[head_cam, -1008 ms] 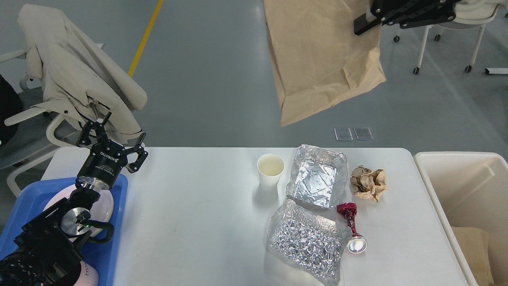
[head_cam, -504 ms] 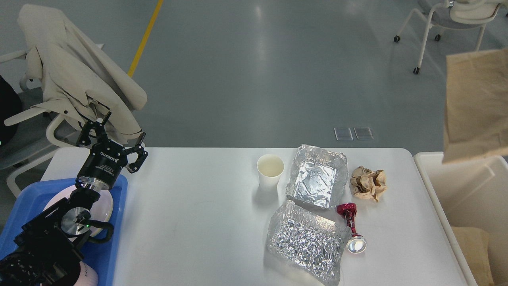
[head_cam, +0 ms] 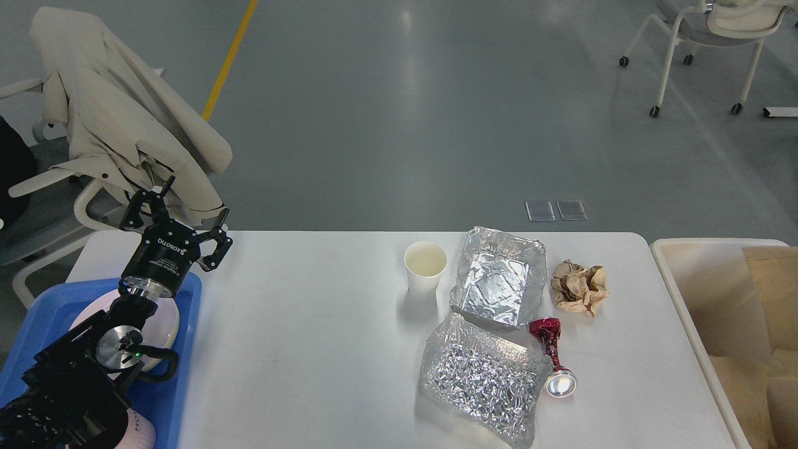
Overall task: Tidy desktop
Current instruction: 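Carry the brown paper bag over the bin and release it, then lower the right gripper toward the crumpled foil package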
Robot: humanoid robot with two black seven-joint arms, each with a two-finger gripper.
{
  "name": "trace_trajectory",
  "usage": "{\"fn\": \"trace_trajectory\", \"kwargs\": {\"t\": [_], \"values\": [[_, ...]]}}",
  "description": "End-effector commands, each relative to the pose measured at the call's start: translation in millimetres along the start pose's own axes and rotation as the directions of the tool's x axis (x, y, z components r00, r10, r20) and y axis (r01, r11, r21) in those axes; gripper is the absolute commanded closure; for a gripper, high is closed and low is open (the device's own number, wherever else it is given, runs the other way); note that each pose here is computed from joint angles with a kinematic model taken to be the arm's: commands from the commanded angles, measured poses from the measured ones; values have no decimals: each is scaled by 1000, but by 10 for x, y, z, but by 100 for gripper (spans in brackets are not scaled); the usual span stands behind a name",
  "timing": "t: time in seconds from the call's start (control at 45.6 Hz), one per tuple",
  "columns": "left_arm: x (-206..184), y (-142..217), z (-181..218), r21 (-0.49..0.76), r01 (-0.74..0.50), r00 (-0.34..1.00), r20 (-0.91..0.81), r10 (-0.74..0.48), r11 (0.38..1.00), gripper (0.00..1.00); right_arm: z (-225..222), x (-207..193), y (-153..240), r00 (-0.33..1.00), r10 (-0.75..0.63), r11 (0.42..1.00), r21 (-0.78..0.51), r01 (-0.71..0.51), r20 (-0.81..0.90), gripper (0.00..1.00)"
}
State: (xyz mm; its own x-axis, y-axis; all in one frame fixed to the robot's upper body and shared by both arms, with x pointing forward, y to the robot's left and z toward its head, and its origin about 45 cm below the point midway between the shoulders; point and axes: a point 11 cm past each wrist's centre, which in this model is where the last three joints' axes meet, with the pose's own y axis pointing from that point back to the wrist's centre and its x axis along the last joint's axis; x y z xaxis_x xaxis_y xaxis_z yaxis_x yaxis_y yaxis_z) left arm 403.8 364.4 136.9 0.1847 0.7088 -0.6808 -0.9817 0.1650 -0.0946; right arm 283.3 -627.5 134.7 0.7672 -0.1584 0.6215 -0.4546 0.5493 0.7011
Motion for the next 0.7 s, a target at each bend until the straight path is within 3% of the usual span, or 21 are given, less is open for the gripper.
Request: {"fn": "trace_trajectory", "kwargs": {"t": [0.0, 0.329, 0.438, 0.57, 0.679], "values": [[2, 3, -3, 1, 0, 1000, 0, 0, 1000, 0, -120, -163, -67, 1000, 12, 1000, 9, -12, 24, 0], [3, 3, -1, 0, -1, 1000, -1, 1, 1000, 0, -257, -176, -67, 1000, -6, 999, 40, 5, 30, 0], [-2, -3, 1, 0, 1, 1000, 1, -1, 1000, 0, -573, 165, 49, 996, -18, 992, 129, 7, 83, 0], [-2, -3, 2, -1, 0, 1000, 0, 0, 1000, 0, -878, 882, 650, 986, -102, 953, 297, 60, 130, 0], [3, 3, -3, 1, -1, 1000, -1, 1, 1000, 0, -1159, 1397, 1637, 970, -237, 876, 421, 237, -52, 0]]}}
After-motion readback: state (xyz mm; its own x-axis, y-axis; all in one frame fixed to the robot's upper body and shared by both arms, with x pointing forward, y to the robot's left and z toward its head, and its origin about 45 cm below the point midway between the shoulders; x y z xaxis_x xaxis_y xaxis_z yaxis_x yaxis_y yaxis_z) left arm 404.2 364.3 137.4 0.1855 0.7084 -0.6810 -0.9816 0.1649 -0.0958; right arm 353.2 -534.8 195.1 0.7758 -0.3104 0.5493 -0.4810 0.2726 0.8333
